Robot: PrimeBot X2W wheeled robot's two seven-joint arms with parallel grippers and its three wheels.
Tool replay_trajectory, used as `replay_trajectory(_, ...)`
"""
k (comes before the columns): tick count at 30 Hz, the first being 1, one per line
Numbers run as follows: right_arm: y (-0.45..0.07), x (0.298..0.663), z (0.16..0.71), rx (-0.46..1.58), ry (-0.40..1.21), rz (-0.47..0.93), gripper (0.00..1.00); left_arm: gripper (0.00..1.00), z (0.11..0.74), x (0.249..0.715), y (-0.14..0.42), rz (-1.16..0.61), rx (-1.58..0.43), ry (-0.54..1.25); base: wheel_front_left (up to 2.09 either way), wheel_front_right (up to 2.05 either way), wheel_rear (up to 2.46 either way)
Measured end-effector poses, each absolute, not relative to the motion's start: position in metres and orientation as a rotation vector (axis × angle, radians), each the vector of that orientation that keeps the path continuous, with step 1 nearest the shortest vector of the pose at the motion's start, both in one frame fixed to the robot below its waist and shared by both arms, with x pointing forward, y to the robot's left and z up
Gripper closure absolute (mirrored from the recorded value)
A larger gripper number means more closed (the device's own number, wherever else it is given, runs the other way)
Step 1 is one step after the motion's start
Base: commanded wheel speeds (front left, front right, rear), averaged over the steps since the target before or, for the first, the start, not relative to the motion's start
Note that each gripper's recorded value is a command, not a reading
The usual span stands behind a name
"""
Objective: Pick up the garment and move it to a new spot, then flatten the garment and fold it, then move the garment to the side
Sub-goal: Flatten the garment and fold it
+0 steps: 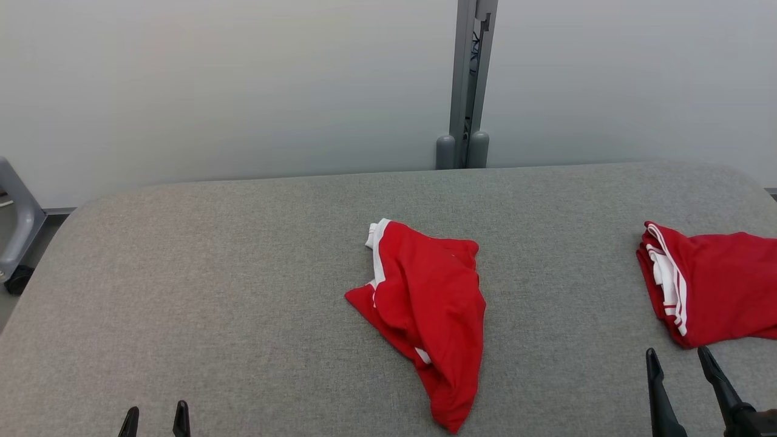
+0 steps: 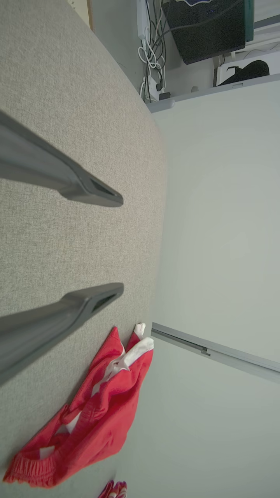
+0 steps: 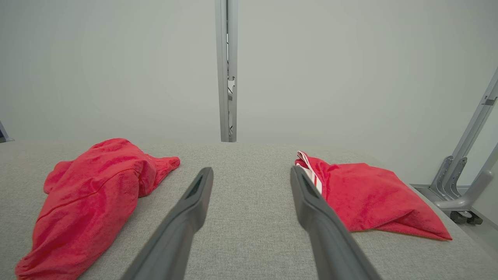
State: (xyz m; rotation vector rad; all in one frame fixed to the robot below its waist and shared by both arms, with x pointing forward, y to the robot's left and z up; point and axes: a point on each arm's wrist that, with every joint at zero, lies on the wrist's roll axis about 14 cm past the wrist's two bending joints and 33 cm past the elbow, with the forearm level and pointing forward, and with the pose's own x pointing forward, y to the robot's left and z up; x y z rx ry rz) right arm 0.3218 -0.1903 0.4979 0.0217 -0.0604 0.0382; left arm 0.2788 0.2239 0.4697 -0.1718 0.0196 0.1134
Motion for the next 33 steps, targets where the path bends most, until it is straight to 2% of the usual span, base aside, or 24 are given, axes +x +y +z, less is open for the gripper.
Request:
replay_trajectory(11, -0.191, 0.323, 0.498, 0.025, -0.061, 0.034, 0.00, 0.00, 0.475, 0.290, 0.214, 0.089, -0.210, 0.003, 0.00, 0.00, 0.00)
replay_trajectory(15, -0.191, 0.326, 0.501, 0.025, -0.069, 0.033, 0.00, 0.00, 0.478, 0.309, 0.174, -0.022, -0.304, 0.001, 0.00, 0.00, 0.00)
replay_trajectory(21, -0.199, 0.326, 0.501, 0.025, -0.070, 0.005, 0.00, 0.00, 0.456, 0.324, 0.066, -0.332, -0.488, 0.218, 0.00, 0.00, 0.00)
replay_trajectory(25, -0.209, 0.323, 0.499, 0.027, -0.060, -0.030, 0.00, 0.00, 0.425, 0.306, 0.009, -0.519, -0.449, 0.435, 0.00, 0.00, 0.00)
replay_trajectory(33, -0.227, 0.327, 0.490, 0.021, -0.026, -0.091, 0.00, 0.00, 0.396, 0.306, -0.028, -0.639, -0.433, 0.593, 0.00, 0.00, 0.00)
